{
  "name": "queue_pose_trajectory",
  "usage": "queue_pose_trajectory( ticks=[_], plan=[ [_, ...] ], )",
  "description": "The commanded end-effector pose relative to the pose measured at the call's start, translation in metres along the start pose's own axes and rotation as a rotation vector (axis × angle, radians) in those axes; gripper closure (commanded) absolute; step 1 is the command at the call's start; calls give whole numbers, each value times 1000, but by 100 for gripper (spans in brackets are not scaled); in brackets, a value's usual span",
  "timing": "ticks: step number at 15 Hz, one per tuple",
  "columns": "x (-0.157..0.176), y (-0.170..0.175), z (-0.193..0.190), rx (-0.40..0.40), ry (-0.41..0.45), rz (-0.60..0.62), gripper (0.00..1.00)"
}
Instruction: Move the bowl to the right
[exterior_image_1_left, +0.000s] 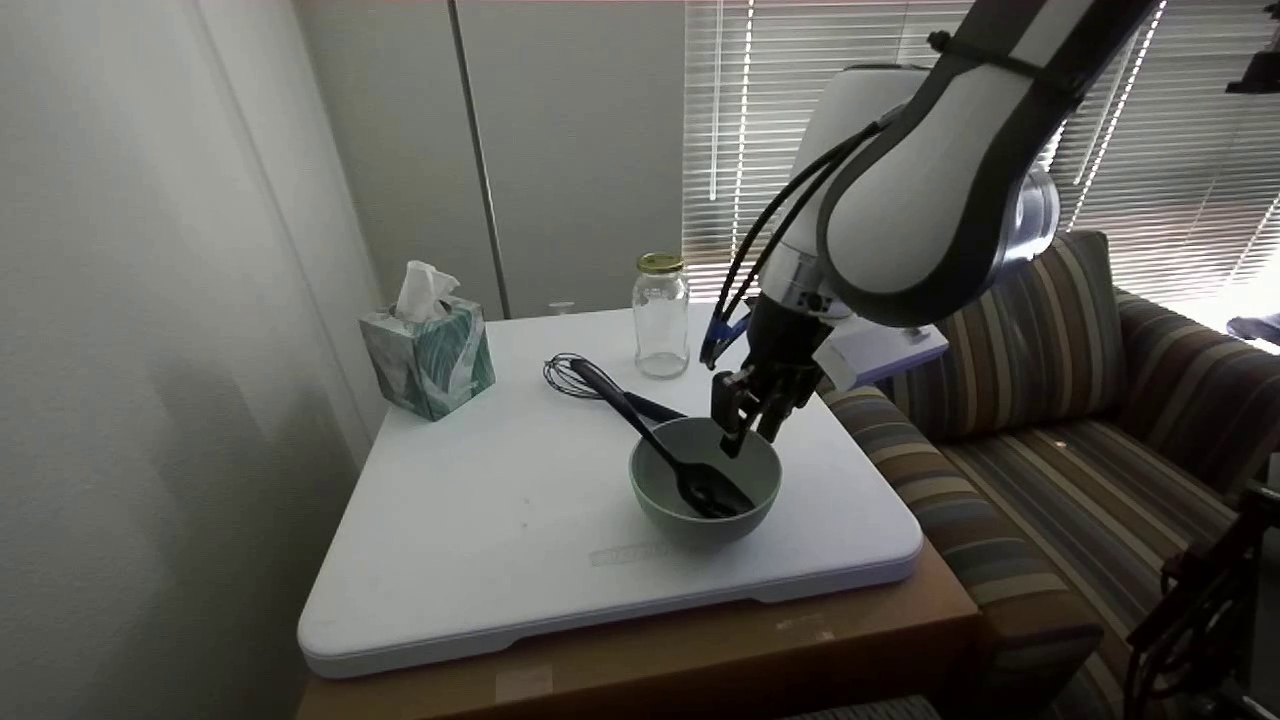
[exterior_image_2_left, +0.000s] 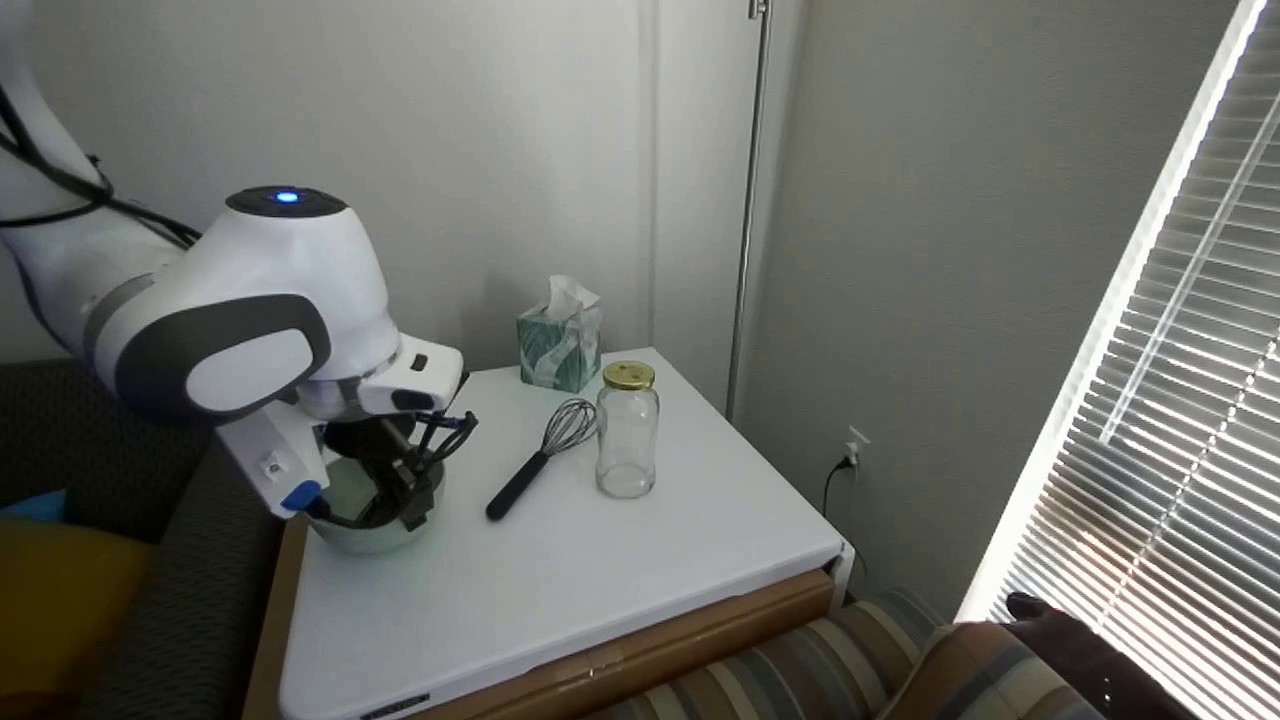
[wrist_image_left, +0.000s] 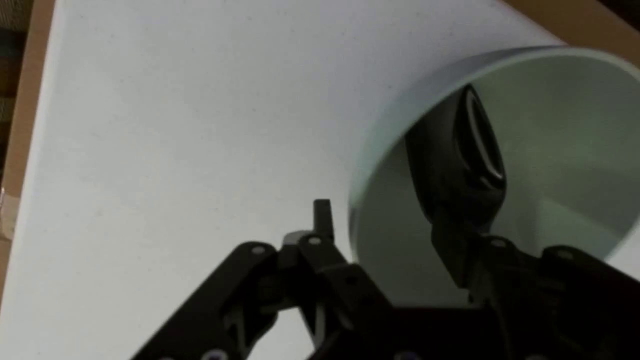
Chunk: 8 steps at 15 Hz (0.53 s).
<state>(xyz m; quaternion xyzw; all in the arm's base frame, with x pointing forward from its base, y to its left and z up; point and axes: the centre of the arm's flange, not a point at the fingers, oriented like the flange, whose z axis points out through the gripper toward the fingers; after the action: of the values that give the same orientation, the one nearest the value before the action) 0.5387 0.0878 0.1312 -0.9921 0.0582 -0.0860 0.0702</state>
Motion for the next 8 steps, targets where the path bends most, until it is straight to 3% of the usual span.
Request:
queue_pose_trajectory(
  ticks=[1, 3, 8],
  plan=[
    [20, -35, -62, 17, -6, -169, 14],
    [35, -64, -101, 2, -26, -264, 2],
    [65, -117, -184, -54, -93, -447, 0]
  ],
)
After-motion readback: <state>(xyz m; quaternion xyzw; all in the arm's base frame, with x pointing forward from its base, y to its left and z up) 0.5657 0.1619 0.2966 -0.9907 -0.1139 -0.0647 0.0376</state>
